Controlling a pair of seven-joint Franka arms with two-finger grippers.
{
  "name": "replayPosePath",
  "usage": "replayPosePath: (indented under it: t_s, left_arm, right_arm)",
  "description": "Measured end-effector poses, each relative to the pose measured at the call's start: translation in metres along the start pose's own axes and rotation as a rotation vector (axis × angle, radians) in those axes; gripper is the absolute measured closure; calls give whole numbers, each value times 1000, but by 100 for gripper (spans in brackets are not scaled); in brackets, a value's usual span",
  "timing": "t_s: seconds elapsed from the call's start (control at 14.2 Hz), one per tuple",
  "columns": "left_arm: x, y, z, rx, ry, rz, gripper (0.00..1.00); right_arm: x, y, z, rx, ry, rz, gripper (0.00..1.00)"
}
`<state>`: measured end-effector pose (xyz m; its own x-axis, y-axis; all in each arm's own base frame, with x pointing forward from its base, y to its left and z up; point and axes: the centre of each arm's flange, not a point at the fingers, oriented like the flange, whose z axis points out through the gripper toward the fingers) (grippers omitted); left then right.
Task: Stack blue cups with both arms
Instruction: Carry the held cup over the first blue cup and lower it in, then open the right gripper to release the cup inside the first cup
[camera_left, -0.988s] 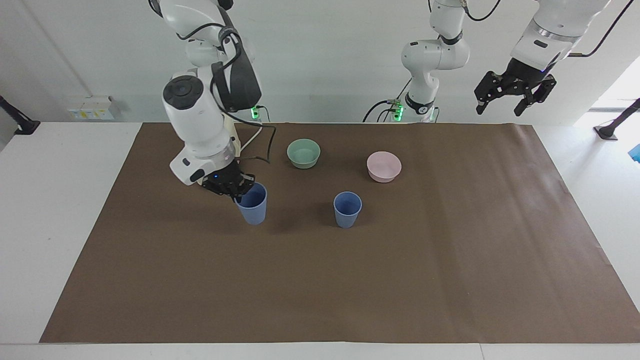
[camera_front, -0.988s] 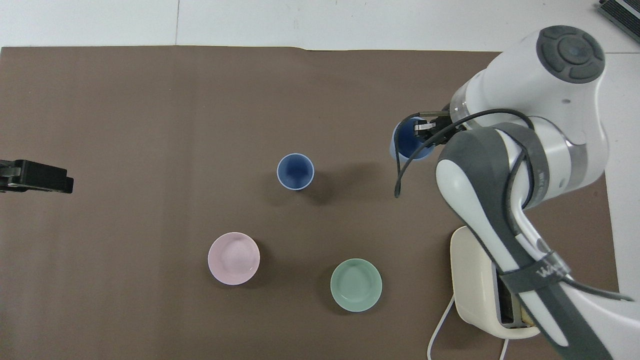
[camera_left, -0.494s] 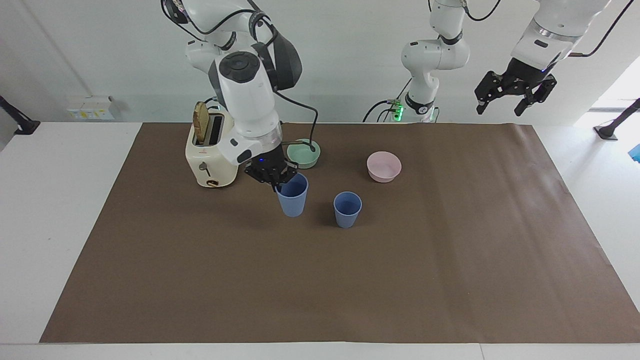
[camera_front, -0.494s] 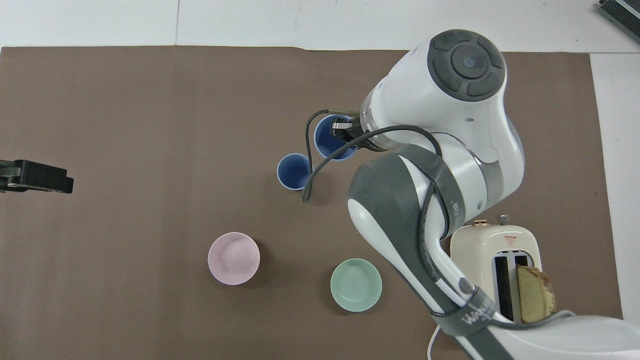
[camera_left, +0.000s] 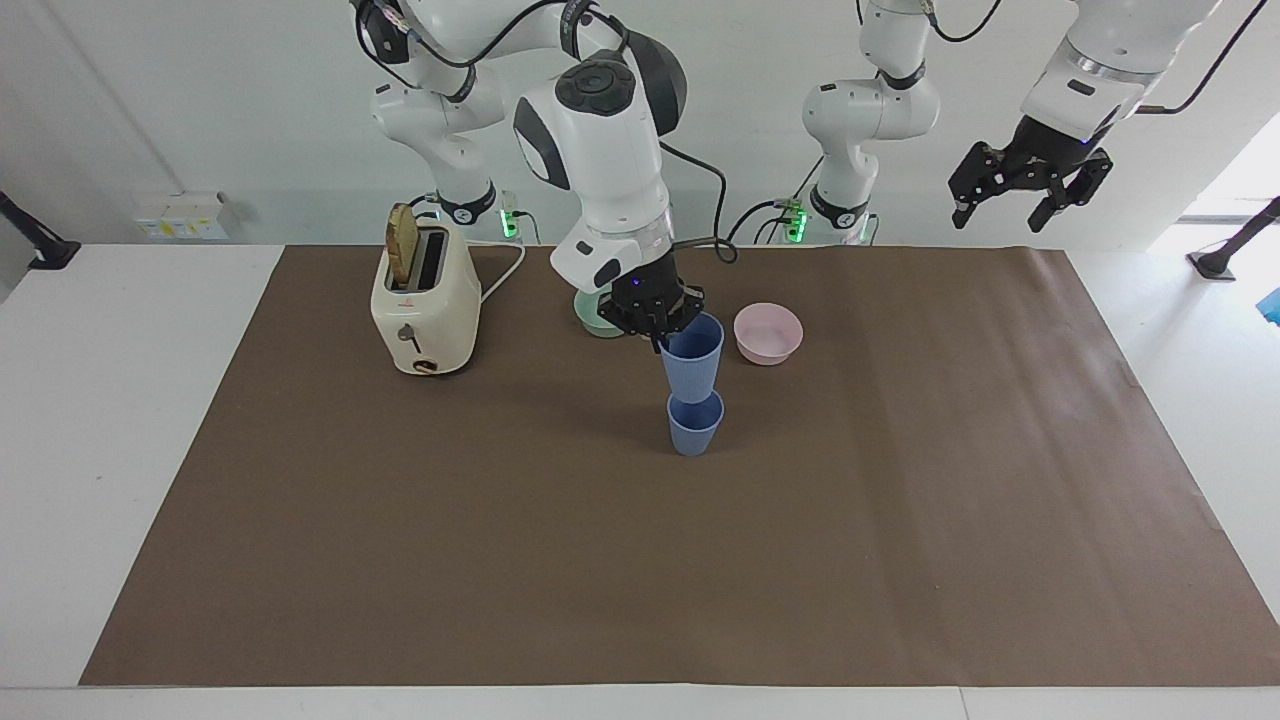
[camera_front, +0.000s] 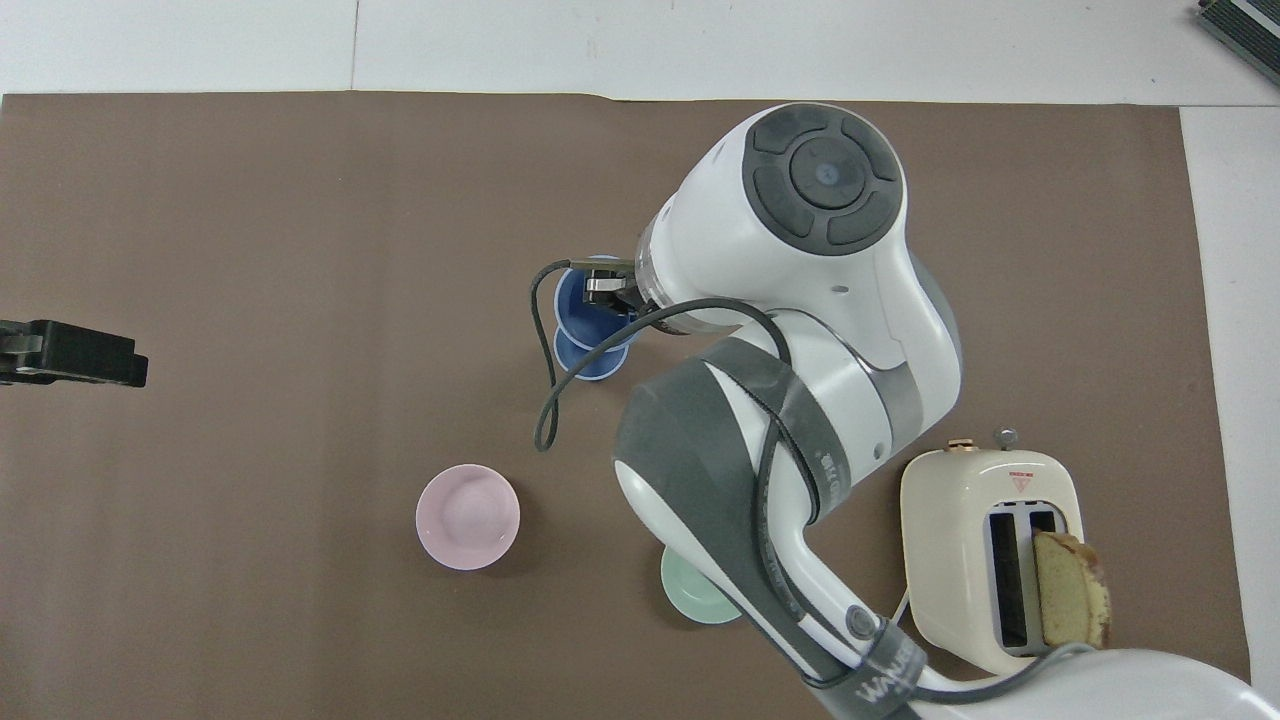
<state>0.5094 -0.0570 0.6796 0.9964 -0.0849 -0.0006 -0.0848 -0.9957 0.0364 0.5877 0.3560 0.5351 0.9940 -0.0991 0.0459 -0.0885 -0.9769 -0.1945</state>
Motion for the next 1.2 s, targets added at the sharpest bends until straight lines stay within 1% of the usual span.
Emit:
replayPosePath:
  t_s: [0.28, 0.64, 1.2]
  left_arm:
    - [0, 0, 0, 0, -1, 0, 0]
    - [0, 0, 0, 0, -2, 0, 0]
    - [0, 0, 0, 0, -2, 0, 0]
  right_arm:
    - [2, -3, 23, -10, -26, -2, 96]
    - [4, -8, 45, -8, -38, -7, 96]
    - [3, -8, 56, -17, -54, -7, 96]
